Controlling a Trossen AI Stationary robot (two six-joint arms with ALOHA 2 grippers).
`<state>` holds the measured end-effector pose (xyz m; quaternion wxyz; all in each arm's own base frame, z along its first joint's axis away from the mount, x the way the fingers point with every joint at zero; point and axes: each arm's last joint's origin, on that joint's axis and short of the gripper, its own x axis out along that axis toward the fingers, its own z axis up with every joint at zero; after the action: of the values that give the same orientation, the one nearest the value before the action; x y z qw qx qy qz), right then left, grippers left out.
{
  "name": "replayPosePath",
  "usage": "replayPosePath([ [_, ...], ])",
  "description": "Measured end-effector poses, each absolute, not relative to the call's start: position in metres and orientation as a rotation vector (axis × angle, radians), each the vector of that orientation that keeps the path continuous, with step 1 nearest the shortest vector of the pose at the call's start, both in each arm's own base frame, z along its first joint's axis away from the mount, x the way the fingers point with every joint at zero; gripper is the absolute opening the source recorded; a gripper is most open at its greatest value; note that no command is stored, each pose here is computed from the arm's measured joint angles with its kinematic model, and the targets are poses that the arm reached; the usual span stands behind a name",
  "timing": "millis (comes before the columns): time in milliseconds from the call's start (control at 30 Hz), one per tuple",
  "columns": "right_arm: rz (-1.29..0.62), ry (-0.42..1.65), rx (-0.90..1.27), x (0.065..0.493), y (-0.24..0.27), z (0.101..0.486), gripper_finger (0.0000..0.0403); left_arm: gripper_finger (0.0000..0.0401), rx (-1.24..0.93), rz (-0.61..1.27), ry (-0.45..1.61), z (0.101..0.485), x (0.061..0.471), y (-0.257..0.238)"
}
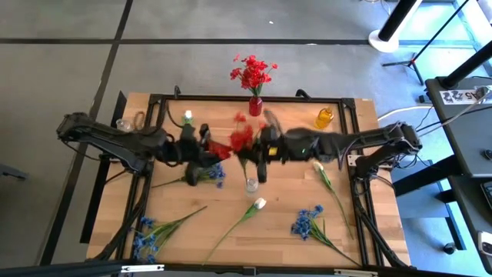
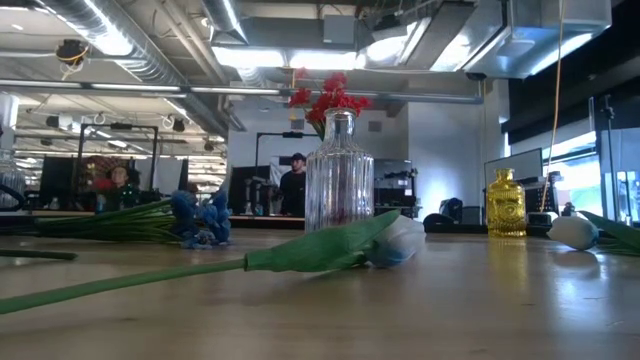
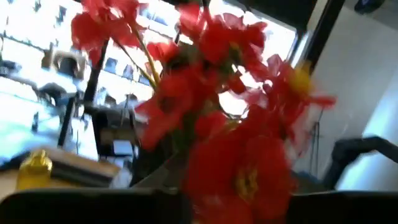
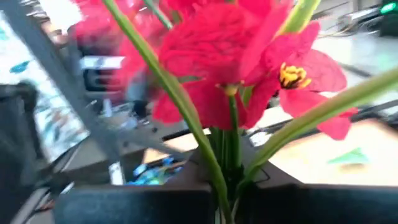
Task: Sort flowers into vase by color
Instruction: Put the red flower into the red vase
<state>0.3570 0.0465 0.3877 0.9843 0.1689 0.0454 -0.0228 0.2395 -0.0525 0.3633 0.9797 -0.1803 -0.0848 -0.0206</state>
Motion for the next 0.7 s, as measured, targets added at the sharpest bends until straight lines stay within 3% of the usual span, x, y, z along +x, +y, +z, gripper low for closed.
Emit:
replayPosePath([
  [133, -0.139, 0.032, 0.318, 0.344, 0.012, 0.404, 0.0014, 0.0126, -0.403, -0.085, -0.03, 0.364, 0.213, -0.053],
  [367, -0.247, -0.033, 0.232, 0.33, -0.041, 0.414, 0.001, 0.0123, -0.469, 0.066, 0.143, 0.35, 0.195, -0.052],
  [700, -0.498, -0.232, 0.036, 0.293, -0.107, 0.349, 0.001, 0.0111, -0.548, 0.426, 0.304, 0.314, 0.209, -0.041],
])
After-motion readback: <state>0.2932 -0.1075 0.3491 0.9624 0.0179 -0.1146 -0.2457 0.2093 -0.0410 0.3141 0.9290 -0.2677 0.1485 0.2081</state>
